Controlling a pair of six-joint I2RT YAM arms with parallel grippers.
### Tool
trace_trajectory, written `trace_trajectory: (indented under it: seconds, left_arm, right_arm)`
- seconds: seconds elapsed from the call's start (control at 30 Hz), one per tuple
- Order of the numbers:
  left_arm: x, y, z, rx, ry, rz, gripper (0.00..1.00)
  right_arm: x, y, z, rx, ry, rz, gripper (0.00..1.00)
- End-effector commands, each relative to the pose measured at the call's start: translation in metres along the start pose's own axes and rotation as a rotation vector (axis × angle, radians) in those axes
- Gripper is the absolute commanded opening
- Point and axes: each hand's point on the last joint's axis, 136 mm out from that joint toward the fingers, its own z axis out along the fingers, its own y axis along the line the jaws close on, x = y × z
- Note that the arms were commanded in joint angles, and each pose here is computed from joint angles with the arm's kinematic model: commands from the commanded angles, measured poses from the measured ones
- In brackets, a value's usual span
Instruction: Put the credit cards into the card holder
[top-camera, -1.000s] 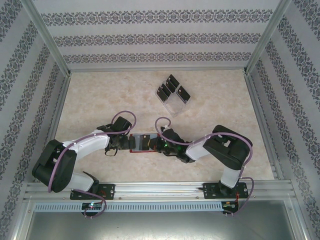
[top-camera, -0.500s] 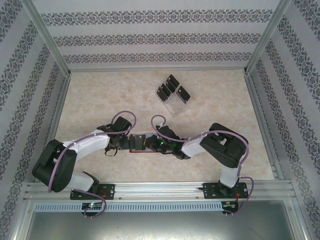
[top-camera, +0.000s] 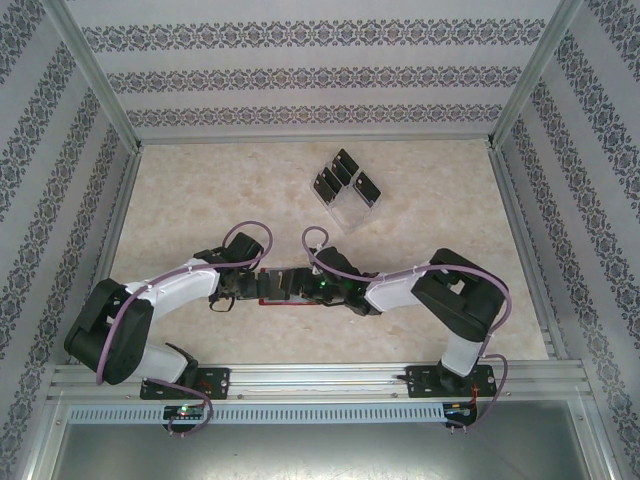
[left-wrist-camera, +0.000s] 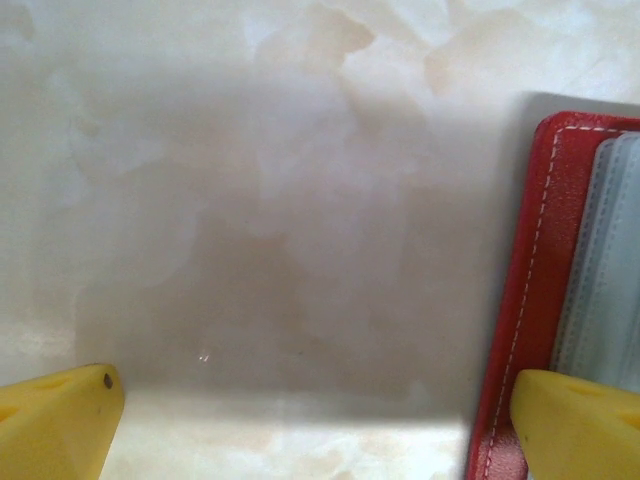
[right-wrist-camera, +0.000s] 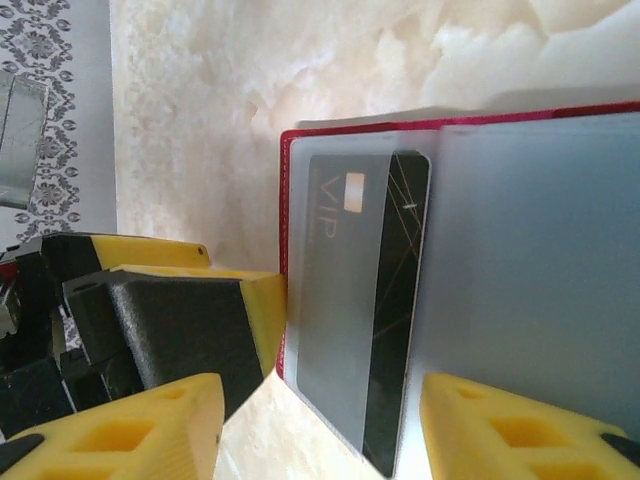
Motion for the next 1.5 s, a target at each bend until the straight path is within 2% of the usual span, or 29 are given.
trace_trajectory:
  seconds: [0.0,0.13,0.37,0.53,0.77,1.17,1.47]
  left_arm:
    - [-0.006,0.001,-0.014,-0.024,-0.015,0.016,1.0]
    - [-0.015,-0.003,-0.027,-0.011,-0.041,0.023,1.0]
    - [-0.03,-0.024,-0.042,0.039,-0.07,0.043,1.0]
    - [-0.03,-0.046,-0.039,0.062,-0.069,0.079,1.0]
    - [-0.025,-0.07,-0.024,0.059,-0.051,0.118,1.0]
    - [-0.023,-0.087,-0.006,0.08,-0.056,0.128,1.0]
    - [-0.018,-0.084,0.008,0.046,-0.033,0.124,1.0]
  right_arm:
    - [-0.004,-0.003,-0.014,0.048,-0.012,-0.039,0.57]
    - [-0.011,-0.011,-0.022,0.081,-0.029,-0.044,0.56]
    - [-0.012,-0.032,-0.02,0.101,-0.025,-0.017,0.22]
    - [-0.011,-0.044,-0.019,0.119,-0.023,-0.008,0.14]
    - [-0.011,-0.066,-0.026,0.169,-0.04,0.025,0.13]
    - [-0.01,-0.074,-0.028,0.189,-0.041,0.036,0.13]
    - [-0.008,-0.078,-0.028,0.204,-0.038,0.045,0.12]
